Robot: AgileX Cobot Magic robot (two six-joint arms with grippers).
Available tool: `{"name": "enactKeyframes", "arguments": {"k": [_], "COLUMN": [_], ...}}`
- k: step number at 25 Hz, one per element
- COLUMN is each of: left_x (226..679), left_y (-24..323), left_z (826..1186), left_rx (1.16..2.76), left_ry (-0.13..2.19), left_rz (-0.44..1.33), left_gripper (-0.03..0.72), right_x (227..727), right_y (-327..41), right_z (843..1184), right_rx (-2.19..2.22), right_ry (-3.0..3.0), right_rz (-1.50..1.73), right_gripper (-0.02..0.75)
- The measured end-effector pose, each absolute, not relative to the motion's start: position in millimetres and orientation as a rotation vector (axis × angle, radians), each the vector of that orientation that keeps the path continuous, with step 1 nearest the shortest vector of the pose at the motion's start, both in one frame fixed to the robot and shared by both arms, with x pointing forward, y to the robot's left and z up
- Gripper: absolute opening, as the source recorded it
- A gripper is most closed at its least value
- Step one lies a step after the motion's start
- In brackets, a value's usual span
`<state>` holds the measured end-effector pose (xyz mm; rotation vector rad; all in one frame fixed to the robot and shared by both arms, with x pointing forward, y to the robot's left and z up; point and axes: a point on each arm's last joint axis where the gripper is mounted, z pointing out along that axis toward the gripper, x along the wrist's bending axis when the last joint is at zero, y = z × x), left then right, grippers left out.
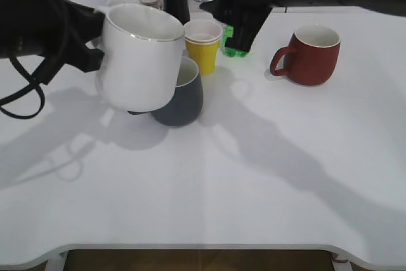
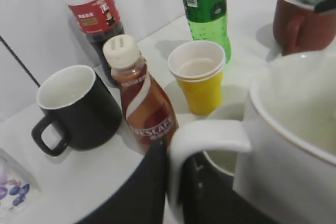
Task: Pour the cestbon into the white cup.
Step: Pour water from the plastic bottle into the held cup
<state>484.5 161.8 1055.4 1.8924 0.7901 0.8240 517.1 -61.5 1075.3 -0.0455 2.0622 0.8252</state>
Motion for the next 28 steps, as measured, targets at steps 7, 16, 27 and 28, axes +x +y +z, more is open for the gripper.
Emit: {"name": "enactKeyframes", "arguments": {"k": [7,16,27,28], "left_x": [483.1,479.2,479.2,479.2], "left_y": [162.5,156.0,156.1,156.1], "left_z": [1055.5,1055.7,1055.6,1055.5], "left_rx": [1.919,1.922,1.917,1.918], "left_ry": [0.808,0.786,0.796,0.797], "left_rz": [0.818,0.799,0.793,0.793], "left_gripper": [0.04,0.04,0.04,0.04], "right_x": [528.1,531.4,529.6,529.8], "right_y": [-61.8,-57.4,-53.6,-53.8], "right_z": [1074.6,1068.8,1071.7,1071.8], "right_rx": [-0.187,-0.411,-0.62,-0.629], "right_ry": [2.023,1.955,1.846,1.84], "right_rz": [0.615,0.47,0.332,0.322], "right_gripper": [0.468,0.468,0.468,0.468]}}
